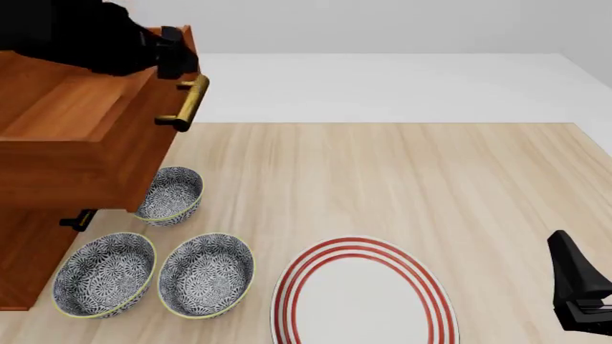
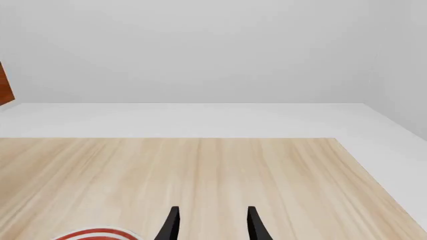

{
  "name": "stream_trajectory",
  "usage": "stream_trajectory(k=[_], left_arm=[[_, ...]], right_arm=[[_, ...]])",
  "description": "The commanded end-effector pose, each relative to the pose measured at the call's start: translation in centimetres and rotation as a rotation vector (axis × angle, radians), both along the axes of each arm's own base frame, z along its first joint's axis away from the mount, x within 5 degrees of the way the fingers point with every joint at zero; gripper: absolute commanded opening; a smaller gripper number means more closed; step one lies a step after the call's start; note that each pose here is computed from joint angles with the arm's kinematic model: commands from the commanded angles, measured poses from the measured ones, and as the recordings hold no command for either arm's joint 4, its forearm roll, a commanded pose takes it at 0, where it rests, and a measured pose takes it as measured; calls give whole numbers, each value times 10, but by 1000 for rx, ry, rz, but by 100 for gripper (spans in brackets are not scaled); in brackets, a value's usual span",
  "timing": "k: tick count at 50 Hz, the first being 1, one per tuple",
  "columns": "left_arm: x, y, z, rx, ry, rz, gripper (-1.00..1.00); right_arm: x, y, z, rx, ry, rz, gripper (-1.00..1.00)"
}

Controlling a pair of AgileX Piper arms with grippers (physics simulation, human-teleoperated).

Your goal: Open the top drawer of the cabinet.

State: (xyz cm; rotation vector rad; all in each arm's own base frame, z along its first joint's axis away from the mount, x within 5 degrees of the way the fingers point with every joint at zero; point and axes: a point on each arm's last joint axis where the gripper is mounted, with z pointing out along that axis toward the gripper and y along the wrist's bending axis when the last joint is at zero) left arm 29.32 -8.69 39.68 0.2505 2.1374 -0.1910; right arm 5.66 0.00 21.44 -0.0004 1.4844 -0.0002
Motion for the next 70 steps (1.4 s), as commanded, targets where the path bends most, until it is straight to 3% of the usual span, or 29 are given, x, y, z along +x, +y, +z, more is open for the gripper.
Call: stream_trajectory(k=[1, 20, 51, 70], left_arm=[[-12, -2, 36, -10, -88, -34, 100], [-22, 3, 45, -10, -121, -33, 100], [-77, -7, 72, -90, -185, -119, 100], [-96, -14, 68, -126, -177, -166, 100]], right_arm=[[0, 0, 0, 0, 0, 0, 100], [0, 0, 0, 0, 0, 0, 100], [0, 0, 0, 0, 0, 0, 100], [0, 0, 0, 0, 0, 0, 100]])
